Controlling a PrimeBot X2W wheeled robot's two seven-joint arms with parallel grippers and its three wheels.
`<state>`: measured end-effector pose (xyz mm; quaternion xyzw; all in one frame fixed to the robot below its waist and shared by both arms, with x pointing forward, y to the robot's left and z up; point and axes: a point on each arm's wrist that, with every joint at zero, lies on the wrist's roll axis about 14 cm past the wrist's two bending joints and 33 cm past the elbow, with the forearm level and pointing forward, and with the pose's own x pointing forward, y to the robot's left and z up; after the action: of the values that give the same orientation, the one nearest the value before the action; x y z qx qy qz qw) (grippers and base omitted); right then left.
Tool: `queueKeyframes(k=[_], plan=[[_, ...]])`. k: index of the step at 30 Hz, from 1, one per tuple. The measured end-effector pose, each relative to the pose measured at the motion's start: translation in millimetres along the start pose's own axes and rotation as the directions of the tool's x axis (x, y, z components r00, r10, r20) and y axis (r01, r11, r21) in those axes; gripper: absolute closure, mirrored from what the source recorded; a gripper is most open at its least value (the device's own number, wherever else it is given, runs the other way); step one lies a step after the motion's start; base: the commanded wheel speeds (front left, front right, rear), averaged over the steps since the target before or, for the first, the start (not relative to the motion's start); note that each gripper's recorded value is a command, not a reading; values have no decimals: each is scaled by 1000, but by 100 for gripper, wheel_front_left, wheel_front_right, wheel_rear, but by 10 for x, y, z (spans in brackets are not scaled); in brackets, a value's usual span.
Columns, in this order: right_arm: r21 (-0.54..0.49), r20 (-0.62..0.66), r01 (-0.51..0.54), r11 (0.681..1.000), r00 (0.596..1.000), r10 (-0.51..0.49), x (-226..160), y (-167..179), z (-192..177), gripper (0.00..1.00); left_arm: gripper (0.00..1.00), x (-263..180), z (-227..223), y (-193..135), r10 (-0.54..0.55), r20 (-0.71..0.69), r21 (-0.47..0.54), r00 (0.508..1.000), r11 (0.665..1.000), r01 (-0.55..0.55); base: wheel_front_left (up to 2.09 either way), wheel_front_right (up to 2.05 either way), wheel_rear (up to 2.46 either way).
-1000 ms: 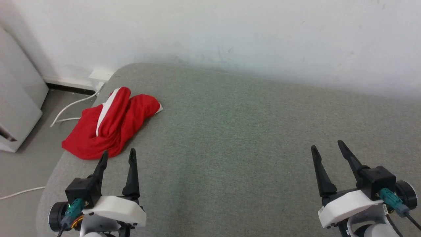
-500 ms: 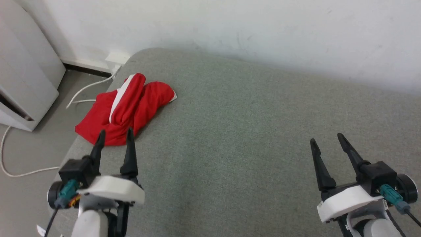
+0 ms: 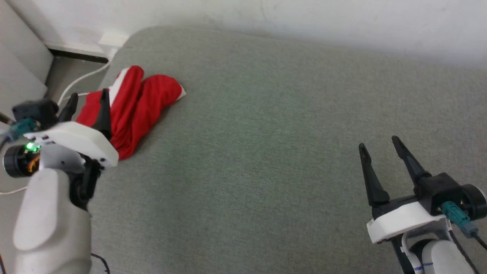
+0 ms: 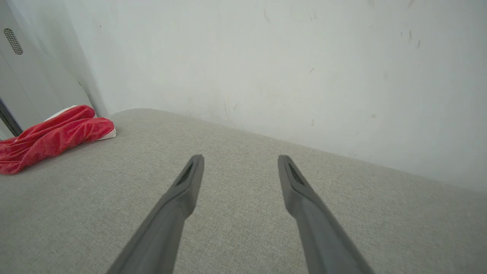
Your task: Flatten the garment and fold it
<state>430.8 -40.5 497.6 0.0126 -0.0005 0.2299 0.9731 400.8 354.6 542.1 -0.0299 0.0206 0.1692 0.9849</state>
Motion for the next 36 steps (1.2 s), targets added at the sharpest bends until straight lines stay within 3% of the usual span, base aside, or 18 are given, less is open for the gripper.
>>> queueKeyframes(k=[3,8,20,23,26,30,33,36], plan=[[0,1,26,1000,1000,-26,18,-103,-24,0,0,186,-228,22,-10,-160,-13,987,1000,8,0,0,0],[4,0,52,999,999,-52,64,-222,-76,0,0,406,-545,95,-10,-383,-34,924,999,-3,0,0,0],[17,23,90,996,996,-91,149,-424,-219,0,0,415,-1581,157,0,-750,-56,662,996,-64,0,0,0],[21,7,106,994,994,-106,124,-480,-303,0,100,431,-1704,181,13,-791,-43,612,996,-77,0,0,0],[28,12,112,993,994,-113,107,-503,-324,0,100,473,-1732,242,27,-816,-34,577,995,-95,0,0,0],[25,32,113,993,993,-114,106,-510,-274,0,100,522,-1708,241,26,-815,-42,579,994,-103,0,0,0],[26,43,111,993,993,-112,97,-496,-233,0,100,575,-1596,262,33,-784,-36,620,995,-97,0,0,0],[38,55,116,993,992,-118,72,-497,-185,0,100,773,-1249,292,44,-681,-22,731,996,-81,0,0,0]])
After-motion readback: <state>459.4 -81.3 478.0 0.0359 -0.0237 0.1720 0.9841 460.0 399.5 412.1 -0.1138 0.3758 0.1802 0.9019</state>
